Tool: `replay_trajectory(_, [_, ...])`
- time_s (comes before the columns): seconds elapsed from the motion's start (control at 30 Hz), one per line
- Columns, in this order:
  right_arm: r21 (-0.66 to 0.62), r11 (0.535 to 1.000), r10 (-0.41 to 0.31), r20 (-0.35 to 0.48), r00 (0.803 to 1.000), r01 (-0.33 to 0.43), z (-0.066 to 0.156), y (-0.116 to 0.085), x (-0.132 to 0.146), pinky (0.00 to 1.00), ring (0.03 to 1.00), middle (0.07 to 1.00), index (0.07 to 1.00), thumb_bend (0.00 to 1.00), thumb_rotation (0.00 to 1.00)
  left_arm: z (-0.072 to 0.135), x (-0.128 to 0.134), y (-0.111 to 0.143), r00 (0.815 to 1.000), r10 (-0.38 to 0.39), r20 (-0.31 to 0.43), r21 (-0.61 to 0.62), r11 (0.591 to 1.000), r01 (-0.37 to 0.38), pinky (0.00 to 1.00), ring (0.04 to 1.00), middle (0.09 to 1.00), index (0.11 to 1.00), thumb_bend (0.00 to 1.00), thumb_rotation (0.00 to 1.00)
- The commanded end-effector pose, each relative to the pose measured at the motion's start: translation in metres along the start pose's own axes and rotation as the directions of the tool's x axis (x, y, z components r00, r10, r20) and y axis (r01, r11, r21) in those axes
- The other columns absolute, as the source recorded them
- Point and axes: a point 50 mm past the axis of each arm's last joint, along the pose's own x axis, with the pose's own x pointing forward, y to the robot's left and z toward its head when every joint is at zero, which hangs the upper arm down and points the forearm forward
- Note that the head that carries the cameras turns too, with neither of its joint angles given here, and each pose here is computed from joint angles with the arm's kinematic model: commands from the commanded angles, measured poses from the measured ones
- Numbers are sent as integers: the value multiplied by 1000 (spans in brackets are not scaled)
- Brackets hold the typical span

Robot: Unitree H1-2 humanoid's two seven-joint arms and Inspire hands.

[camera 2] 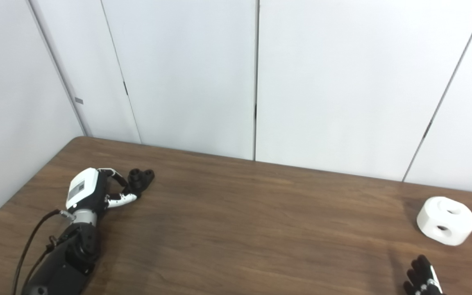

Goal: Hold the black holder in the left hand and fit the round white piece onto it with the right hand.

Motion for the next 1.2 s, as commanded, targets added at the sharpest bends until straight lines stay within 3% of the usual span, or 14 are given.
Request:
replay_trajectory(0.0, [-9,1000,-9,-55,998,8,-8,-2,-32,1000,1000,1000,1000,626,1000,11,12,19,998,46,31,-4,999,-46,916,887,795,486,517,41])
replay_trajectory(0.37, [-8,1000,-2,-51,999,1,-8,1,-28,1000,1000,1000,1000,648,1000,16,1,15,997,-19,74,-47,999,23,870,894,800,487,517,43])
replay_trajectory(0.63, [-3,1000,-4,-56,998,4,-8,8,-23,1000,1000,1000,1000,646,1000,37,-38,8,979,-108,175,-34,993,115,828,903,804,488,517,48])
replay_trajectory(0.73, [-9,1000,-4,-56,998,3,-7,11,-21,1000,1000,1000,1000,638,1000,47,-57,3,959,-161,234,-22,985,171,809,892,808,489,517,48])
replay_trajectory(0.87, [-5,1000,-2,-48,999,2,-5,16,-18,1000,1000,999,1000,614,1000,58,-92,-5,916,-209,343,11,976,219,812,867,800,489,517,43])
replay_trajectory(1.0, [-4,1000,1,-40,999,-1,-1,23,-16,1000,1000,994,1000,592,1000,65,-125,-11,874,-257,412,36,963,267,890,879,810,489,515,42])
replay_trajectory(1.17, [-15,1000,0,-42,999,0,4,30,-14,1000,1000,988,1000,567,1000,70,-157,-16,832,-294,470,44,950,310,909,878,811,489,515,43])
